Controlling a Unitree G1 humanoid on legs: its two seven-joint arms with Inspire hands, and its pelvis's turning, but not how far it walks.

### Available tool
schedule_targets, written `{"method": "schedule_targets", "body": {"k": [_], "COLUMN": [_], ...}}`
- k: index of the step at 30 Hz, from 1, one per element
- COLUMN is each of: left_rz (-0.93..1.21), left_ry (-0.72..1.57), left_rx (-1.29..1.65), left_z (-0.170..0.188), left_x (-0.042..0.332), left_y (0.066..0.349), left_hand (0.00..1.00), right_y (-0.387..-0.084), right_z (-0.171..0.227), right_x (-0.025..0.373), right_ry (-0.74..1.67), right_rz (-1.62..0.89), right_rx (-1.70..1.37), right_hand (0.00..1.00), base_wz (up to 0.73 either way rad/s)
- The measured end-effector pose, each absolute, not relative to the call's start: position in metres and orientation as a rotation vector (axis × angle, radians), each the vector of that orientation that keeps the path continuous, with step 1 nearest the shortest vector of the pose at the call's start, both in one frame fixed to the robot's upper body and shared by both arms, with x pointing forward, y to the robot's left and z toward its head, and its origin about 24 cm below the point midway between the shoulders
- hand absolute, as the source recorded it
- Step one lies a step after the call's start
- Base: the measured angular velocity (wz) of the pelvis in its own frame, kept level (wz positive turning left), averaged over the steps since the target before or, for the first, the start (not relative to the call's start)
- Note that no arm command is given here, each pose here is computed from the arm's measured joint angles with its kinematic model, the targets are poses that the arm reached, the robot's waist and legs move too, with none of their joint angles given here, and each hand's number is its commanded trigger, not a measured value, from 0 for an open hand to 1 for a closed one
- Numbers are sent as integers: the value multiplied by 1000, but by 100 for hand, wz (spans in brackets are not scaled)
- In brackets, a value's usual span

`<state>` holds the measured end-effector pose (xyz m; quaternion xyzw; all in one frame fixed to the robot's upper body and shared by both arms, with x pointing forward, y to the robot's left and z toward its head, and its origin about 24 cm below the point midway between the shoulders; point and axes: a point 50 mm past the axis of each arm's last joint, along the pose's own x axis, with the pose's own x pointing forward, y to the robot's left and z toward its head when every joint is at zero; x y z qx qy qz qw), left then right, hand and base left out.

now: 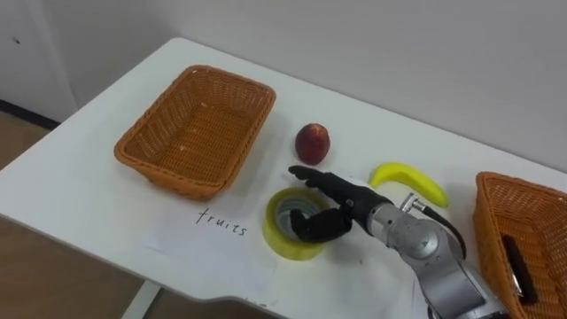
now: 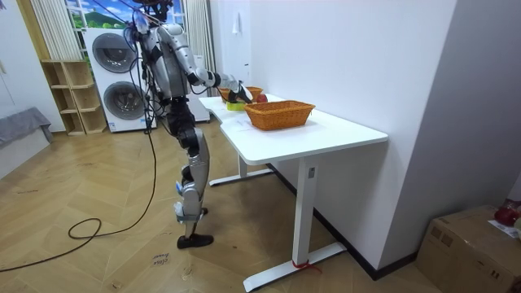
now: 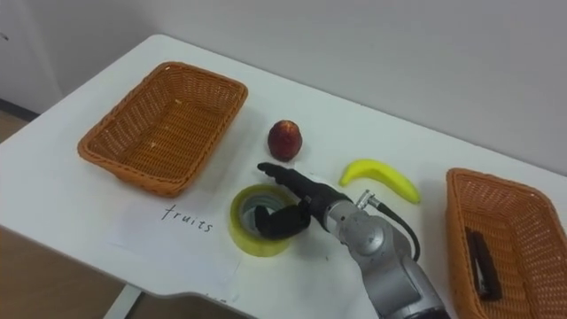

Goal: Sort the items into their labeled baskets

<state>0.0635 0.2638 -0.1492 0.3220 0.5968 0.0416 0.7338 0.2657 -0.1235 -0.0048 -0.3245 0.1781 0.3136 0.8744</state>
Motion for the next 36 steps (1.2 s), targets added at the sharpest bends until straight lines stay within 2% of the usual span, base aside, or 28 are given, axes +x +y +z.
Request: {"method": "schedule_targets", "body": {"k": [14,36], "left_rz": [106,114], "left_ry": [1311,1317], "left_rx": [724,731], "left_z": [-149,-150], "left_x": [63,61], "left_y": [264,265], "left_hand": [0,0], "right_y": [-129,-131], "right_z": [1,-5], "right_x": [282,276], "right_ry": [339,358], "right_rz": [597,590], "right_rx": [-940,-913], "right_hand": [100,100], "base_wz": [0,0]}}
